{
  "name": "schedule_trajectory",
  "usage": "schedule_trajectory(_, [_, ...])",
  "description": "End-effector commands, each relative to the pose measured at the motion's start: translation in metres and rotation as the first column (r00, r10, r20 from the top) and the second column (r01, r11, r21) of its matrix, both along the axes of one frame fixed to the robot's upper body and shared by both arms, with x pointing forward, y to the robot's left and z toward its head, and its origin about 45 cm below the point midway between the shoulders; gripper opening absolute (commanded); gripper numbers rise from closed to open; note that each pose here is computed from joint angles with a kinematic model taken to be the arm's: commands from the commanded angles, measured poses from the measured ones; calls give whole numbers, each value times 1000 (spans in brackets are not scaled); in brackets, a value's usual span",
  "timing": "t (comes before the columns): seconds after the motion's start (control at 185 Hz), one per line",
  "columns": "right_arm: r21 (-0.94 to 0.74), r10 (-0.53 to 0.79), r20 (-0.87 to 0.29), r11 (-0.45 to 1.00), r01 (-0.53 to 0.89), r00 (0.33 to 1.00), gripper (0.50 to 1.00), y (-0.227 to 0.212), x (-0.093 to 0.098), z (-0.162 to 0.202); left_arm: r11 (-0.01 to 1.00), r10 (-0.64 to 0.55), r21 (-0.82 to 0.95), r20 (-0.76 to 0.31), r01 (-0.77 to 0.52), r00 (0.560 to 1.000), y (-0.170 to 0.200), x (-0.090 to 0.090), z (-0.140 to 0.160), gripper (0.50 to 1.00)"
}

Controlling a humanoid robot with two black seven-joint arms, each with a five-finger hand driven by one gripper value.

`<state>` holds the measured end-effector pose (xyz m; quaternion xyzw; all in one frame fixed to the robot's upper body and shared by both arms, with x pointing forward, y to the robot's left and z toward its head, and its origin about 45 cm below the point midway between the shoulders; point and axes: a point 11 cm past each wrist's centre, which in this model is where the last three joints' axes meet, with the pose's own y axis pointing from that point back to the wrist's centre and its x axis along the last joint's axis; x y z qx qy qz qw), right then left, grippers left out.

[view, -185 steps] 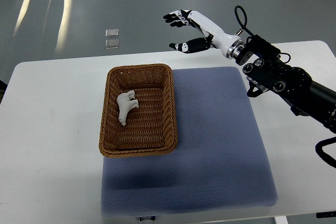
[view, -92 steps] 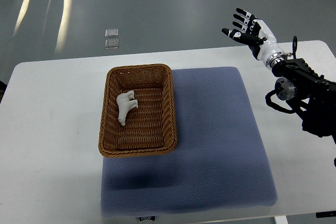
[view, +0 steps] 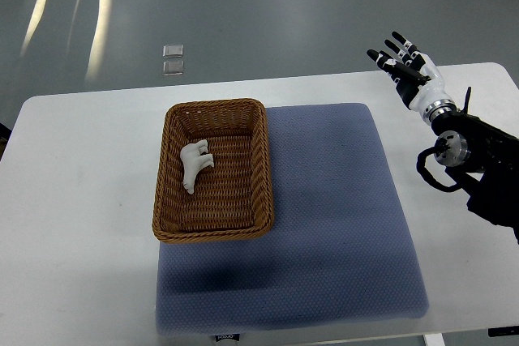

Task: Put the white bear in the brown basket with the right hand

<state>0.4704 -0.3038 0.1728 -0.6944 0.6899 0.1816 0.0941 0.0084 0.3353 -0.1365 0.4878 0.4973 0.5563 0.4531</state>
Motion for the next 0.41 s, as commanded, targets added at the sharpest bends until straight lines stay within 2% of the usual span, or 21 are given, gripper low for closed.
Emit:
schedule_trajectory(0.0, [8,1,0,1000,-1,1000,926,3,-1,-2,1000,0,0,0,0,1000,0,0,0,1000])
schedule_trajectory(0.406, [-3,0,-3,1000,0,1000,926,2,-4,-6,1000,0,0,0,0,1000,0,0,0,1000])
